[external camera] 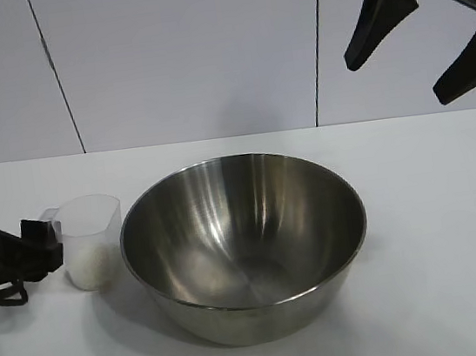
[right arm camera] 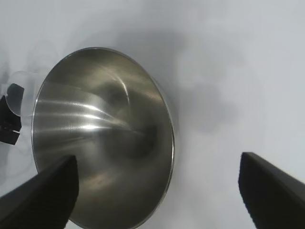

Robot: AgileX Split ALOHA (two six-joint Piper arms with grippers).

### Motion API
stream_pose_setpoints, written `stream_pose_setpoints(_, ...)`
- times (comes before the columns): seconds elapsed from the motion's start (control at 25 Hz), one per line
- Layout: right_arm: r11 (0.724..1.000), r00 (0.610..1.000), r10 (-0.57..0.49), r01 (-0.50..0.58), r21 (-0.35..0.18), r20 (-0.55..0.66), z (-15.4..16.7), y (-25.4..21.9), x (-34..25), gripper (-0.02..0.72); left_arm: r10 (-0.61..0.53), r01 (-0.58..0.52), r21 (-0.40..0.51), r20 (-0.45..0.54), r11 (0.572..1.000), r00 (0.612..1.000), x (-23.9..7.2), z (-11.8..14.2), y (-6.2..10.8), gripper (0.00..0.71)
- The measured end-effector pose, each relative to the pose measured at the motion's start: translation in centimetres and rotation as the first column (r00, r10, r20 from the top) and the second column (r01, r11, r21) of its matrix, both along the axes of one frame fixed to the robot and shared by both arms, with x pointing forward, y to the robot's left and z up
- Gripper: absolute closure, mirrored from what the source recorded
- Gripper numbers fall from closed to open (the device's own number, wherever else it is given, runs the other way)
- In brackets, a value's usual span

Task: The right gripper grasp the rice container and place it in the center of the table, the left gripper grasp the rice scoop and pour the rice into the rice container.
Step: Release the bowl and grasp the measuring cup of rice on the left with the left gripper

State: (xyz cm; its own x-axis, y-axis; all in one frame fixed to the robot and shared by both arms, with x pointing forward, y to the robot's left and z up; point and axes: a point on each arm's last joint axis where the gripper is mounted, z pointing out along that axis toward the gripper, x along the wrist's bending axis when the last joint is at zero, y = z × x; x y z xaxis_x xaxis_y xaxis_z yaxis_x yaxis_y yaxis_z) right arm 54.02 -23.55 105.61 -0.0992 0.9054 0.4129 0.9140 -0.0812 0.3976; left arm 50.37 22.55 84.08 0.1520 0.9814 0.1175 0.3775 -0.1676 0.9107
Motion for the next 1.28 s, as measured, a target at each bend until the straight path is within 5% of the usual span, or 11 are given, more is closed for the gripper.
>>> stream_pose_setpoints(0.6,1.0,1.0,-0.003,0.003,0.0,0.004,0.0,0.0,0.0,0.072,-0.012,0.012,-0.034,0.018,0.999,1.0,1.3,-0.3,-0.7,0.186)
stream_pose_setpoints(0.8,1.0,1.0,-0.007,0.007,0.0,0.012,0.0,0.0,0.1,0.072,-0.015,0.016,-0.032,0.013,0.999,1.0,1.3,-0.5,-0.7,0.332)
stream_pose_setpoints(1.08,1.0,1.0,-0.007,0.007,0.0,0.012,0.0,0.0,0.1,0.072,-0.019,0.02,-0.04,0.036,0.999,0.999,1.9,-0.2,-1.0,0.398)
stream_pose_setpoints(1.28,1.0,1.0,-0.008,0.008,0.0,0.011,0.0,0.0,0.1,0.072,-0.034,0.035,-0.04,0.04,0.999,0.999,2.1,-0.2,-1.2,0.578)
